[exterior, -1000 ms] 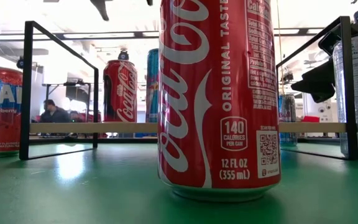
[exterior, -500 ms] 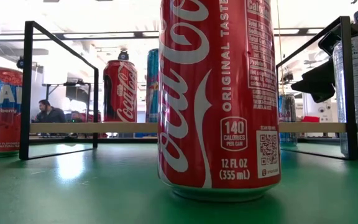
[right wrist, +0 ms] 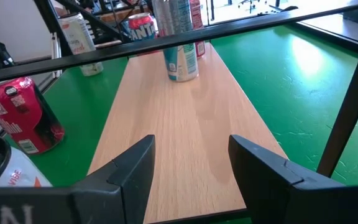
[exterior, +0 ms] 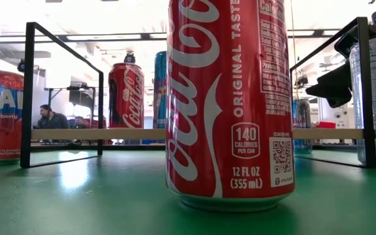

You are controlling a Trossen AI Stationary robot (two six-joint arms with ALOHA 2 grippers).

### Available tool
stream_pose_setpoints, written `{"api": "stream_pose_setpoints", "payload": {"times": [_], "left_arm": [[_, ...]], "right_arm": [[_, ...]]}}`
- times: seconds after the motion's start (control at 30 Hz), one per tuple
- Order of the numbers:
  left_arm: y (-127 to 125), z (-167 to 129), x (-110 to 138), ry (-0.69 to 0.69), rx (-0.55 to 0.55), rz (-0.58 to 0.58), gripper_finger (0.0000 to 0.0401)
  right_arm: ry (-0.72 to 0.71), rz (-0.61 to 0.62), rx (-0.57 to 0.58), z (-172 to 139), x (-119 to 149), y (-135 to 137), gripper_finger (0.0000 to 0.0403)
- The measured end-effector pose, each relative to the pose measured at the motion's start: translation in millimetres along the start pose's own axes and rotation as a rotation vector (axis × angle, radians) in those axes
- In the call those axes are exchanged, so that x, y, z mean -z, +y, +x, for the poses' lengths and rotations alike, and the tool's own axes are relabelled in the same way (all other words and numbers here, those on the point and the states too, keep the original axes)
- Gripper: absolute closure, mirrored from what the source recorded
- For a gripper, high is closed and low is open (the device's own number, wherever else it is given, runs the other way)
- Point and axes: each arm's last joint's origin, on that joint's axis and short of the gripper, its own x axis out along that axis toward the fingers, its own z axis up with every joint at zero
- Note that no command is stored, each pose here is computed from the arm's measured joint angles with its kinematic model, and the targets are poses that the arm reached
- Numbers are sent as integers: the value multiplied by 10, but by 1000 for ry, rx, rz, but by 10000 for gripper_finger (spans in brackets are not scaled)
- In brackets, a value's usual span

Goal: Place canned beverage on shelf
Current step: Put the top orange soda can on the shelf

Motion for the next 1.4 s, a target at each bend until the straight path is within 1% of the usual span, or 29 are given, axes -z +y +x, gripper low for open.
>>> {"api": "stream_pose_setpoints", "payload": {"times": [0.13,0.3,0.43,0.63,0.73,0.8,0.9,1.03,1.07,1.13,1.27,1.4], "left_arm": [[186,66,-219,-5,-16,-120,171],[234,205,-370,-11,-19,-211,164],[187,344,-459,-44,-46,-263,134],[105,449,-546,-72,-73,-336,82],[75,515,-563,-93,-87,-444,64],[56,559,-567,-110,-100,-560,56],[28,606,-548,-107,-116,-740,50],[-34,634,-496,-77,-96,-904,49],[-51,636,-483,-70,-91,-934,49],[-83,640,-473,-62,-86,-952,49],[-141,635,-538,-60,-93,-994,49],[-188,661,-619,-37,-149,-1048,49]], "right_arm": [[0,0,0,0,0,0,207],[0,0,0,0,1,0,207],[0,0,0,0,1,0,207],[0,0,0,0,1,0,207],[0,0,0,0,0,0,207],[0,0,1,0,1,-1,207],[0,1,1,0,0,0,207],[0,0,1,0,1,-1,207],[0,0,1,0,1,-1,207],[0,0,1,0,0,0,207],[0,0,1,0,0,-1,207],[0,0,0,0,0,0,207]]}}
